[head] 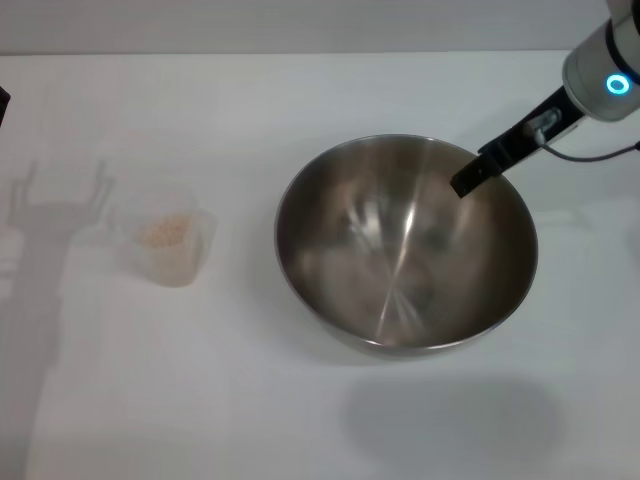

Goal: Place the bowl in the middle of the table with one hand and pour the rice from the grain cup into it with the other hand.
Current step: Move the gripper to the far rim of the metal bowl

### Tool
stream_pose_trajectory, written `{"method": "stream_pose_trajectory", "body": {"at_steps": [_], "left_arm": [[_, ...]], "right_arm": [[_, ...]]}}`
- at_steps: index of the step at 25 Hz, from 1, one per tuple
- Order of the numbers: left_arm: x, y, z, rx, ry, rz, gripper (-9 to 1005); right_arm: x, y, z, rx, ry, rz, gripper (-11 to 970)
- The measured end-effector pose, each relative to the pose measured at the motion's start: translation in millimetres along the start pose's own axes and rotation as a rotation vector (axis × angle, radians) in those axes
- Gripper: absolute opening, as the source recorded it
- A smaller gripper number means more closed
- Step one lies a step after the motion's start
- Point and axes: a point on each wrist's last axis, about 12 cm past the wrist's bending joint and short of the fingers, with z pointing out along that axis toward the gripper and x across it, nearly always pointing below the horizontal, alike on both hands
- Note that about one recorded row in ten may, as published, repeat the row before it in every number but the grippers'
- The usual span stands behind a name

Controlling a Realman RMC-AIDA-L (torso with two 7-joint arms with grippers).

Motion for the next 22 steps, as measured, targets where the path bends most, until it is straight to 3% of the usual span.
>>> {"method": "stream_pose_trajectory", "body": {"at_steps": [10, 16, 21, 22], "left_arm": [[-0.2, -0.5, 1.1, 0.002, -0.002, -0.001, 860], [-0.4, -0.7, 1.5, 0.003, -0.004, -0.001, 859], [-1.7, -1.1, 1.9, 0.004, -0.016, -0.002, 860], [-1.9, -1.1, 1.7, 0.004, -0.017, -0.002, 860]], "right_arm": [[9.9, -9.7, 16.6, -0.046, -0.003, 0.024, 806], [12.7, -11.3, 25.6, -0.080, 0.004, 0.027, 748], [12.7, -11.4, 27.6, -0.077, 0.007, 0.021, 535], [12.7, -11.5, 27.6, -0.077, 0.006, 0.021, 409]]}}
